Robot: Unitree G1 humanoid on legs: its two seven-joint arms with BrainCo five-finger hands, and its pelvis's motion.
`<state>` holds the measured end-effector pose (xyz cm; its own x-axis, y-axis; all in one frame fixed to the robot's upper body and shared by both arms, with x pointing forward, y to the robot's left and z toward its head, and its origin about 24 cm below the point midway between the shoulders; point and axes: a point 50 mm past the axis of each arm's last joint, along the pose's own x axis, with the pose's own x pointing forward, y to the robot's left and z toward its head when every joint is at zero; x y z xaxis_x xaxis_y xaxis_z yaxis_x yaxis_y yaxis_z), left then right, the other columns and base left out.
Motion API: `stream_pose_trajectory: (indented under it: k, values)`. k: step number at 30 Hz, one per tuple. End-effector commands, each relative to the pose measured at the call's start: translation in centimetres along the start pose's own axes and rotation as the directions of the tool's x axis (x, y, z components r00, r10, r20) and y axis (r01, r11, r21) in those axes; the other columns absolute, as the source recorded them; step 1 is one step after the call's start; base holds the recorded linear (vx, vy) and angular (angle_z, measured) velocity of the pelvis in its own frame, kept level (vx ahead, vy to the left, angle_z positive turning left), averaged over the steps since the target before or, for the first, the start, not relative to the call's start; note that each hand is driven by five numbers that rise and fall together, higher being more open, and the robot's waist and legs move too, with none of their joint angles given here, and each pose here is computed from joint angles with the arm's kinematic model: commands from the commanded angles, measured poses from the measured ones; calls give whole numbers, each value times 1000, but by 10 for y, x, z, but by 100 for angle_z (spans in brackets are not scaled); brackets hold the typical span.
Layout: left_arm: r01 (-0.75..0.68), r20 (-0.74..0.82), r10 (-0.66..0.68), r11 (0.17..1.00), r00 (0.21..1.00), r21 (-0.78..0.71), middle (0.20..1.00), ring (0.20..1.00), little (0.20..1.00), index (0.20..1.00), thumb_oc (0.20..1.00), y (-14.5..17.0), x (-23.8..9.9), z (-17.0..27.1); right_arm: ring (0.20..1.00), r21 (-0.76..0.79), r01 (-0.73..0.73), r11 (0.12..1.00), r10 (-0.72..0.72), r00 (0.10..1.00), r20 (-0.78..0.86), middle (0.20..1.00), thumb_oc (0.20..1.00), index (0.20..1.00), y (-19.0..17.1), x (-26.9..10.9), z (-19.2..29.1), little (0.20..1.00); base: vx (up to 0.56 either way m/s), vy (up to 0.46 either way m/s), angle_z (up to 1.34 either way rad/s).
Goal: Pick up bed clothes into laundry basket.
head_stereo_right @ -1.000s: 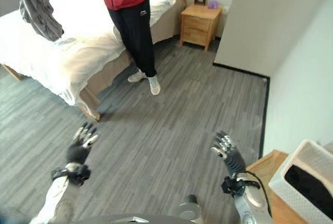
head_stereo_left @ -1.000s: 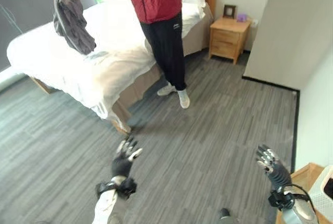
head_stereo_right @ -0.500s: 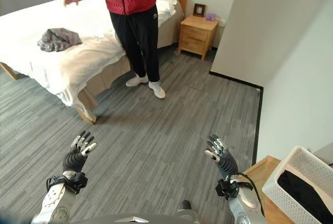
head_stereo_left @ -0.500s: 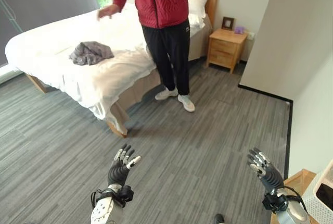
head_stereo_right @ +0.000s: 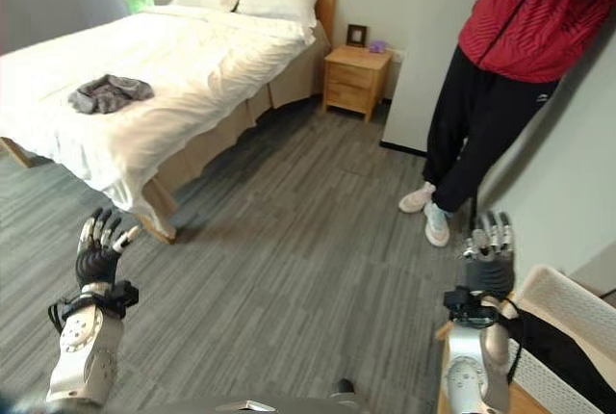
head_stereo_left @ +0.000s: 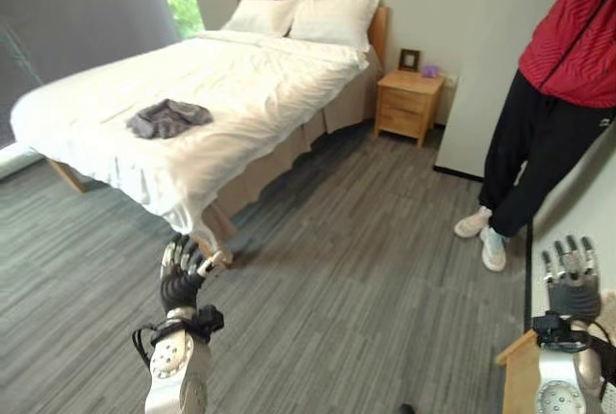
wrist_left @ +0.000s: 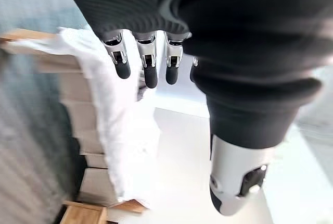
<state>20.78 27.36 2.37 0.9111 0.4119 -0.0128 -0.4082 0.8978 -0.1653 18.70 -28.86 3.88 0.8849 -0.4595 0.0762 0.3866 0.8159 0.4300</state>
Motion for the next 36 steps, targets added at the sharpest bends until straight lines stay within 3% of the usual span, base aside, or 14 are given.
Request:
stream_pose_trajectory:
  k: [1,2,5,9,11,12,15,18,22,29,31,33,36]
  values:
    - [10,168,-16,999,986,40,1000,1000,1000,1000,1000,5,14,35,1000,-98,-51,994,57,997,61,1000,1000,1000,11,8,10,1000,64,19,4]
    - [-11,195,-5,997,981,83,1000,1000,1000,1000,1000,10,13,41,1000,-162,-39,986,50,997,65,1000,1000,1000,9,11,11,1000,60,22,5]
    - [-46,207,26,994,978,94,1000,1000,1000,1000,1000,16,9,42,1000,-95,-83,992,91,992,84,1000,1000,1000,23,18,9,1000,51,52,2]
    - [-71,217,51,994,975,84,1000,1000,1000,1000,1000,18,9,43,1000,-124,-203,971,209,977,33,1000,1000,1000,44,22,1,1000,27,86,8]
    - [-83,241,43,984,970,158,1000,1000,1000,1000,1000,15,10,48,1000,-60,-272,960,271,962,-23,1000,1000,1000,58,21,-12,1000,56,137,34]
    - [-90,323,-16,946,946,311,1000,1000,1000,1000,1000,9,7,66,1000,35,-350,936,352,934,-63,1000,1000,1000,73,19,-21,1000,54,111,31]
    - [-102,335,-8,946,942,308,1000,1000,1000,1000,1000,9,6,67,1000,88,-412,907,419,905,-75,1000,1000,1000,89,17,-25,1000,63,118,30]
    - [-42,341,-90,932,936,360,1000,1000,1000,1000,1000,-8,9,69,1000,203,-487,849,513,852,-102,1000,1000,1000,114,10,-36,1000,140,134,62]
    - [9,327,-116,950,938,313,1000,1000,1000,1000,1000,-18,8,64,1000,244,-532,811,572,810,-133,1000,1000,1000,121,7,-39,1000,295,-20,29]
    - [153,278,-226,953,933,262,1000,1000,1000,1000,1000,-46,12,52,1000,176,-489,855,516,838,-177,1000,1000,1000,87,3,-36,1000,437,-205,38]
    - [206,268,-245,965,932,164,1000,1000,1000,1000,1000,-61,11,47,1000,141,-465,874,484,858,-174,1000,1000,1000,81,8,-34,1000,441,-413,79]
    - [269,268,-286,958,920,99,1000,1000,1000,1000,1000,-74,11,47,1000,204,-443,873,474,870,-139,1000,1000,1000,80,9,-31,1000,296,-436,73]
    - [342,212,-333,940,919,-3,1000,1000,1000,1000,1000,-92,11,35,1000,124,-391,912,407,902,-148,1000,1000,1000,68,12,-26,1000,359,-295,34]
